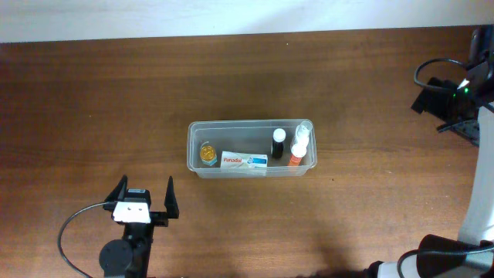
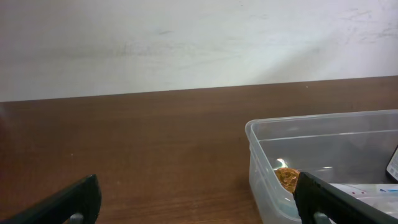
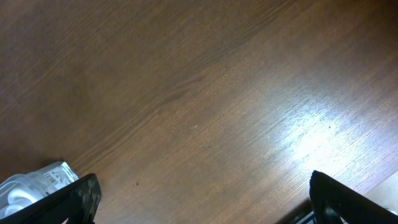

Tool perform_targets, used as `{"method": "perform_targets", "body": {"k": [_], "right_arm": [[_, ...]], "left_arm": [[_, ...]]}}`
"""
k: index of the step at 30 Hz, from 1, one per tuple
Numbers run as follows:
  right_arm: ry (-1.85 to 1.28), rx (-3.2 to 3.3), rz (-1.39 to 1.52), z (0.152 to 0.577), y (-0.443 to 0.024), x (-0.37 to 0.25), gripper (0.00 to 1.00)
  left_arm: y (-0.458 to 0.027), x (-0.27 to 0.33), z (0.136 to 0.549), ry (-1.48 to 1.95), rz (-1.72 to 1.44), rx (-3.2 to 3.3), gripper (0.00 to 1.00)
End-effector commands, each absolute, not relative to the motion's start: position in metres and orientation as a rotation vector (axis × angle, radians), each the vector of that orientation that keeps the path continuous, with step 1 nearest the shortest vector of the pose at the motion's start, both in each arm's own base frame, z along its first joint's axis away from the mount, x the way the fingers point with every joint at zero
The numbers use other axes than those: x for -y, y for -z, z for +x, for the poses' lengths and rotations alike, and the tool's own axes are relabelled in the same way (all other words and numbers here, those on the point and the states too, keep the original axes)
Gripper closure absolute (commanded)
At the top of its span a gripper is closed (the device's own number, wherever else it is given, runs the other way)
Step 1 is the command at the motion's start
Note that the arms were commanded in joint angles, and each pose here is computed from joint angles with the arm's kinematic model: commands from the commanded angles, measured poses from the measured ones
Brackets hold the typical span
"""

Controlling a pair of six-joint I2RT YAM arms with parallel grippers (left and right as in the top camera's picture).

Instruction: Pack container

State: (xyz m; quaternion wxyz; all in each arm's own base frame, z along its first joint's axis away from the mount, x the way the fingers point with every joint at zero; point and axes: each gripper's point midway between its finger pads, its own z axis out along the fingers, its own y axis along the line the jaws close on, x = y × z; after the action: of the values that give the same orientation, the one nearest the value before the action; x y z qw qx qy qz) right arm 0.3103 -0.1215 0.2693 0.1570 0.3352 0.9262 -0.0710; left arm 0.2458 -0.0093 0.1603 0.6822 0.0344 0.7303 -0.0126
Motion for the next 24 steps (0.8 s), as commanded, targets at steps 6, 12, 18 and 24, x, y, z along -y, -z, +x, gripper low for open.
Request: {"method": "perform_targets", "body": {"k": [6,12,18,24], "right_arm": [[0.222,-2.622,0.956,0.309,-0.277,0.125,0.02],[0.268,-2.6,0.958,0.304,-0.283,0.129,0.02],[0.241,-2.441,0.817,0.289,-0.335,0.101,0.02],[0.125,-2.2,0.618,0.266,-0.395,0.059,0.02]], "left_arm": [[-0.159,0.01,0.246,0.022,0.094,-1.636,0.01],[-0.159,0.01,0.246,0.022,0.094,-1.636,0.01],[-0.159,0.01,0.246,0.022,0.094,-1.636,0.01],[-0.159,0.01,0.246,0.022,0.094,-1.636,0.01]]}}
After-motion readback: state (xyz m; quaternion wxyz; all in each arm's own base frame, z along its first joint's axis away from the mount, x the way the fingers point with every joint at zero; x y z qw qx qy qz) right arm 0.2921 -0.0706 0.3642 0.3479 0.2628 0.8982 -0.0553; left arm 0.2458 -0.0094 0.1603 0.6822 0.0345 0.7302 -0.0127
